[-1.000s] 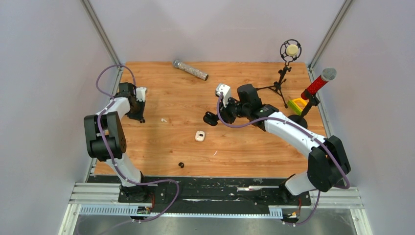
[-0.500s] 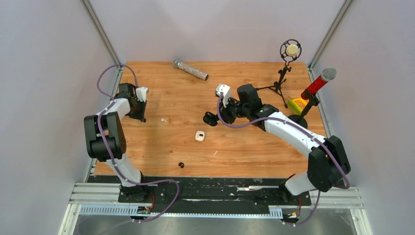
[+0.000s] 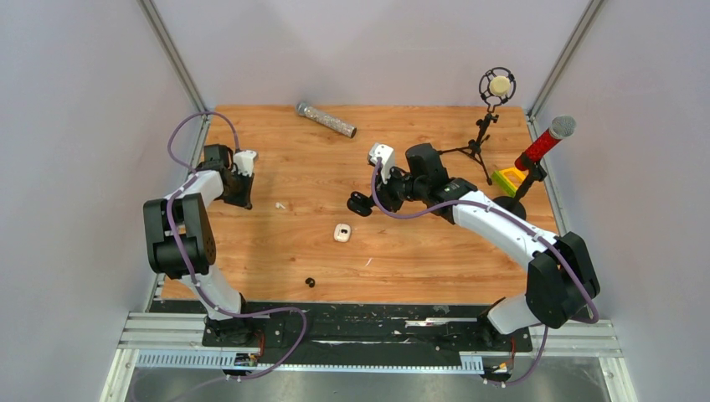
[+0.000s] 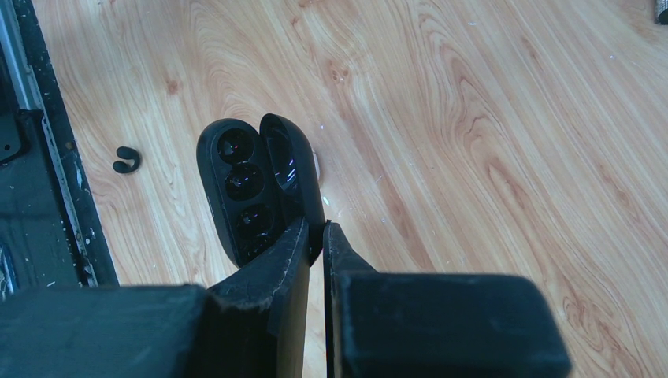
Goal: Insert the wireless bluetooth earbuds into the charging case
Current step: Pick up the earbud from the center of the board, then place the earbud in the charging case.
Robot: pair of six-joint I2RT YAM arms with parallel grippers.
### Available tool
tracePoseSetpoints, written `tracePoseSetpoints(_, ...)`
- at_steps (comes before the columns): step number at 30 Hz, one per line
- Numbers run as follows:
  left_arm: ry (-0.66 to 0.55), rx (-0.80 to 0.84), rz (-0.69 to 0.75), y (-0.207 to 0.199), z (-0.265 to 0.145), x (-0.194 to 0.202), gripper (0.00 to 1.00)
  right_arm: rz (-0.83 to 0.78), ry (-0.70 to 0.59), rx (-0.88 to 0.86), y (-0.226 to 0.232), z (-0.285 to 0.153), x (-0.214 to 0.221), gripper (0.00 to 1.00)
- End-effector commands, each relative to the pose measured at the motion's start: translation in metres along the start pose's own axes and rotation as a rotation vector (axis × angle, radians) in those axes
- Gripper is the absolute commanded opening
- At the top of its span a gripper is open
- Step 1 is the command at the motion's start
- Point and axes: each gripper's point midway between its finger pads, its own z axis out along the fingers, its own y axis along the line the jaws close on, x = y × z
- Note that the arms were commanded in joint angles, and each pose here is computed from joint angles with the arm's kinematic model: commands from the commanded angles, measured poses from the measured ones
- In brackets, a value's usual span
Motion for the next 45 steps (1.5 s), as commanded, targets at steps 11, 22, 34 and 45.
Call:
tracePoseSetpoints(11, -0.049, 0.086, 0.014, -0.019, -0.023, -0.012, 0.00, -0.041, -0.085, -0.016, 0.006, -0.012, -0.036, 0.00)
tracePoseSetpoints(22, -0.141, 0.279, 0.028, -0.070, -0.107, -0.054, 0.00, -0.028, -0.088, -0.003, 0.005, -0.015, -0.040, 0.00)
tracePoseSetpoints(34, -0.412, 0.471, 0.256, -0.175, -0.275, -0.109, 0.00, -0.327, -0.263, 0.096, 0.037, -0.027, -0.110, 0.00)
tracePoseSetpoints(45, -0.635, 0.596, 0.435, -0.241, -0.353, -0.088, 0.00, -0.501, -0.356, 0.112, 0.072, -0.011, -0.158, 0.00)
